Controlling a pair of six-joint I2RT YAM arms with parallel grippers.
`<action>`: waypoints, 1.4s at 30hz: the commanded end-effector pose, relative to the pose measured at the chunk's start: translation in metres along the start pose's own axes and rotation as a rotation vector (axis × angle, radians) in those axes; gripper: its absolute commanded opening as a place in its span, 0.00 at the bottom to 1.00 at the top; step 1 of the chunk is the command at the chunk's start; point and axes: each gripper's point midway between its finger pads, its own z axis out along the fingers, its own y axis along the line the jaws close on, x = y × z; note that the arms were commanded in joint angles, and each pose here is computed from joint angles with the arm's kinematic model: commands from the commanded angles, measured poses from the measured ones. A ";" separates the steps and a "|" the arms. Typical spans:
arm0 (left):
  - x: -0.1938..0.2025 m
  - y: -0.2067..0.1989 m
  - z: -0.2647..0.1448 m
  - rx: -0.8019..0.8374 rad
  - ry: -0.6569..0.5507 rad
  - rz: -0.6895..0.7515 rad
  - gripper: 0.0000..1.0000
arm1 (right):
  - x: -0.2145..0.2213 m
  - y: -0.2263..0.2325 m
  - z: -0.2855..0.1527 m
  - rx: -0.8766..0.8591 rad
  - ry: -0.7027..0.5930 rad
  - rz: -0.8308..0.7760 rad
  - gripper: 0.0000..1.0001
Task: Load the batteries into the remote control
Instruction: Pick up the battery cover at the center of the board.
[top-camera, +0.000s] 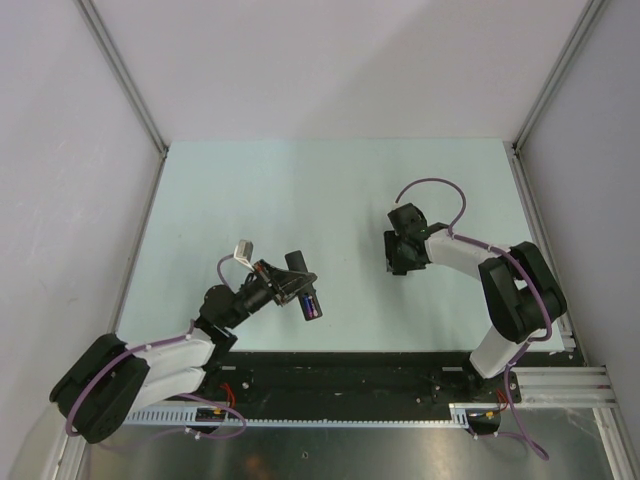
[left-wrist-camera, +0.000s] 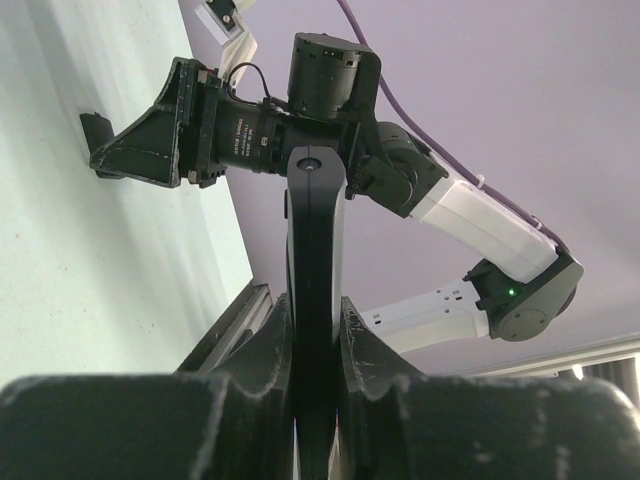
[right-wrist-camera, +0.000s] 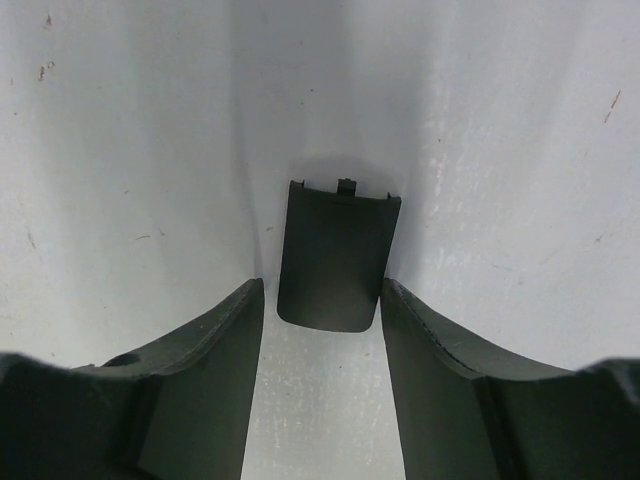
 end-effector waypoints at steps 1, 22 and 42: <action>0.000 -0.008 0.000 0.038 0.008 0.026 0.00 | 0.028 0.000 0.005 -0.002 0.118 -0.007 0.52; 0.001 -0.006 0.000 0.032 0.014 0.022 0.00 | 0.043 -0.009 0.009 0.059 0.170 0.026 0.09; -0.026 -0.008 0.052 0.009 -0.046 0.045 0.00 | 0.025 0.060 -0.168 -0.177 -0.013 -0.117 0.00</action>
